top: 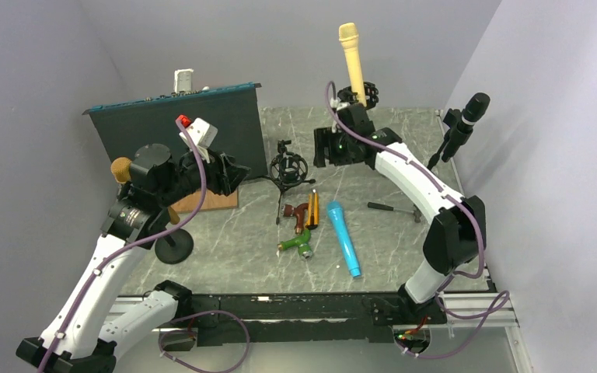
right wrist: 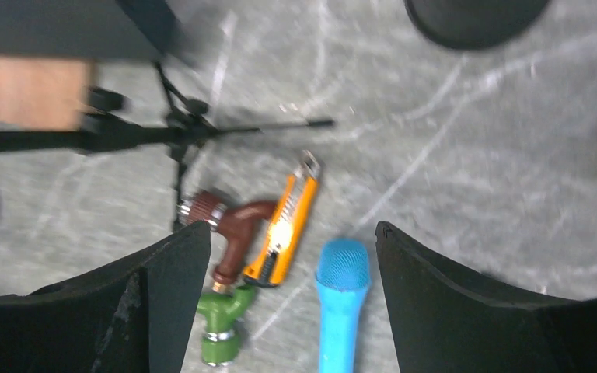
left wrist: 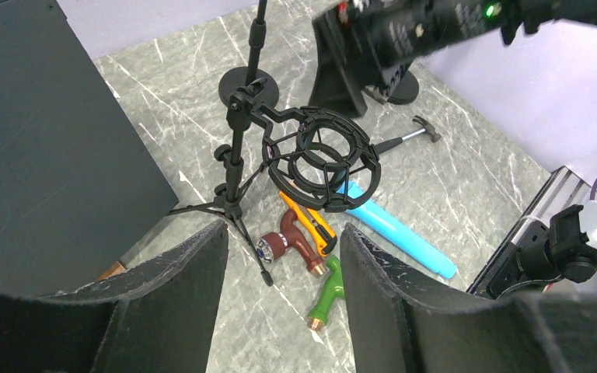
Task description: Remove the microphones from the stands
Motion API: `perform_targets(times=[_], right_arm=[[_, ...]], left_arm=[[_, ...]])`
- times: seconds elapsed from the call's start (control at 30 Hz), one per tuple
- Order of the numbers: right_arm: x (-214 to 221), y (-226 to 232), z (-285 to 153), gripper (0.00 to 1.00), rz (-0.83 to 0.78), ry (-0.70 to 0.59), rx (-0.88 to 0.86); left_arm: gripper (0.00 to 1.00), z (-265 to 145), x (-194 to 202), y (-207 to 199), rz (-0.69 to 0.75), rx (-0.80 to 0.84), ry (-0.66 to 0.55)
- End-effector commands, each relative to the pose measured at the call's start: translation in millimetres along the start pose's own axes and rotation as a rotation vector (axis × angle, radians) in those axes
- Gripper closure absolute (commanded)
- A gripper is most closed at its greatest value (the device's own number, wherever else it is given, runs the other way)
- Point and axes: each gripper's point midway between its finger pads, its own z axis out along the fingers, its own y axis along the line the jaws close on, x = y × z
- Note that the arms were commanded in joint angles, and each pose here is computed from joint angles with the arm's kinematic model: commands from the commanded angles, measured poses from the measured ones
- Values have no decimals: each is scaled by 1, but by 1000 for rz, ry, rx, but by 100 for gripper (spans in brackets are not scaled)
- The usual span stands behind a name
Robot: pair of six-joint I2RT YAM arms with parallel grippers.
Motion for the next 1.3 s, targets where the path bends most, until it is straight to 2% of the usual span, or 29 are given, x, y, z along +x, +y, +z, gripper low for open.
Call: perform_targets(times=[0.0,0.2,0.5,0.6,0.7,1.03,1.13,1.27], right_arm=[[-66,35,-38,20,-34,-166,-196],[-105,56,-61,22,-32,-239,-361],[-116,110,-72,25,-103,-227,-696],[-115,121,-69,30,-105,-201,-773],[-112,126,-62,34,-109,-182,-787],[-101,136,-46,34,-123,-145,-792],[-96,130,-34,40,-111,-130,-759],[-89,125,-16,53,-96,-100,-728]], left_arm=[[41,0,-12,-6,16,27,-48],[41,0,-12,-9,16,40,-48],[41,0,-12,-10,19,52,-50],[41,0,-12,-10,20,53,-50],[41,1,-11,-10,17,53,-47],[41,2,-10,-10,17,57,-42],[42,2,-10,-10,17,59,-41],[42,2,-10,-11,18,62,-44]])
